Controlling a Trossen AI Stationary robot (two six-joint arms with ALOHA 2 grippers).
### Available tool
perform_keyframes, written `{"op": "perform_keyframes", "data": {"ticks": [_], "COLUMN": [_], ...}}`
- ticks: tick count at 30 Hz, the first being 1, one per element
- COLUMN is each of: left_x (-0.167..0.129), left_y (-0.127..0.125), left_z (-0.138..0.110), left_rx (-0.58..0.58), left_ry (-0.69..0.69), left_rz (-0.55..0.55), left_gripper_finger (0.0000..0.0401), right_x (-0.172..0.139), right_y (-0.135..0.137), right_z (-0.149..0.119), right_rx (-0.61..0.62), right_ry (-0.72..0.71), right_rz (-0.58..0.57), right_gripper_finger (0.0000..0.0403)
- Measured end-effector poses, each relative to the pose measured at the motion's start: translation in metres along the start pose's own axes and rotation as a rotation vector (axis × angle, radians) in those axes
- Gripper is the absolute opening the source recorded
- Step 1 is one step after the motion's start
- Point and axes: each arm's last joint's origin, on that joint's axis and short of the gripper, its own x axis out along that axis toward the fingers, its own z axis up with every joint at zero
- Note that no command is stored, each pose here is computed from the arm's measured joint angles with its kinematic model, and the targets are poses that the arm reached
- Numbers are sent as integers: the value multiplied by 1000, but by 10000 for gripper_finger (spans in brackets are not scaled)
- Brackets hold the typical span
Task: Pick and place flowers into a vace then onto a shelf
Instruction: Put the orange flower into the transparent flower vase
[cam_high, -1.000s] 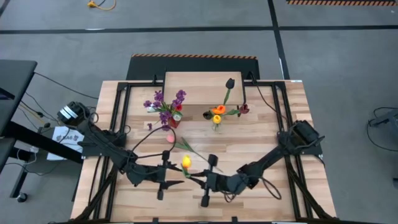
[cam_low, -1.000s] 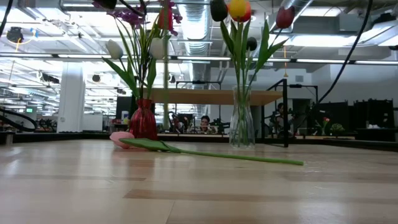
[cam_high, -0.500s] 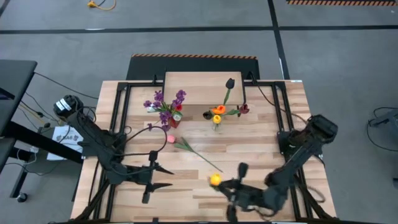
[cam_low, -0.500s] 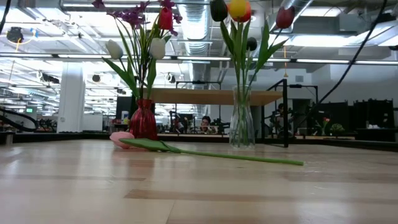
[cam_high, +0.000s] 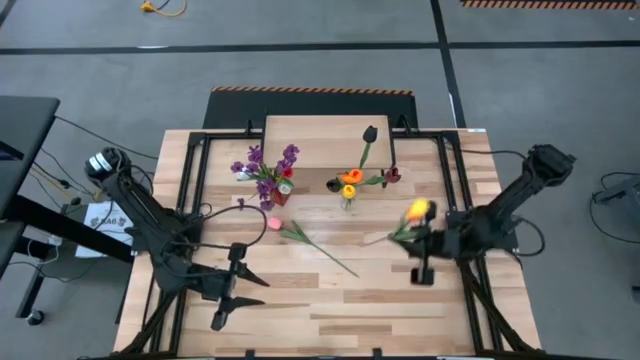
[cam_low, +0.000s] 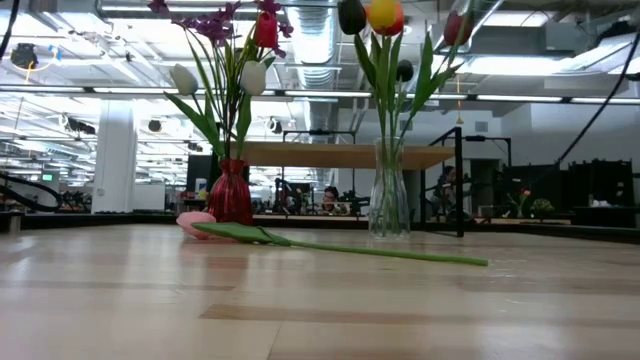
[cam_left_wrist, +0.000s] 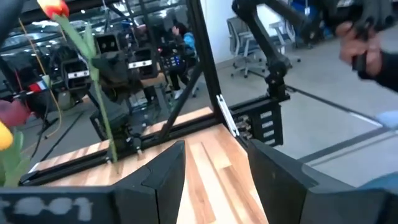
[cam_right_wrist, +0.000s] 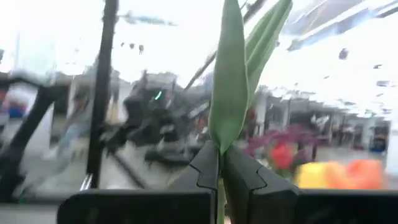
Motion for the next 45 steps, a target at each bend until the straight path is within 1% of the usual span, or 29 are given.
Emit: {"op": "perform_keyframes", "data": {"ticks": [2, 4, 6, 9, 14, 17, 23, 27, 35, 45], "left_x": [-4, -10, -20, -39, -68, -77, -80, -80, -79, -79], "left_y": [4, 9, 17, 31, 48, 52, 53, 53, 52, 52], "left_z": [5, 9, 12, 14, 4, -6, -19, -21, -22, -23], "left_rx": [-14, -43, -91, -164, -250, -273, -290, -319, -331, -332], "left_ry": [-17, -47, -107, -214, -390, -447, -424, -412, -397, -395], "left_rz": [4, 5, 7, -10, -78, -101, -61, -65, -72, -66], "left_gripper_finger": [167, 167, 167, 167, 167, 167, 167, 167, 167, 167], "right_x": [-5, -5, 0, 9, 26, 35, 54, 62, 71, 76], "right_y": [-10, -15, -19, -23, -24, -23, -25, -30, -47, -61], "right_z": [0, -2, -2, -6, -18, -22, -17, -14, -21, -30], "right_rx": [7, -12, -21, -39, -98, -136, -223, -258, -287, -276], "right_ry": [-36, -38, -29, 18, 94, 114, 119, 118, 148, 186], "right_rz": [-40, -70, -109, -206, -315, -344, -387, -420, -488, -533], "right_gripper_finger": [0, 0, 0, 0, 0, 0, 0, 0, 0, 0]}}
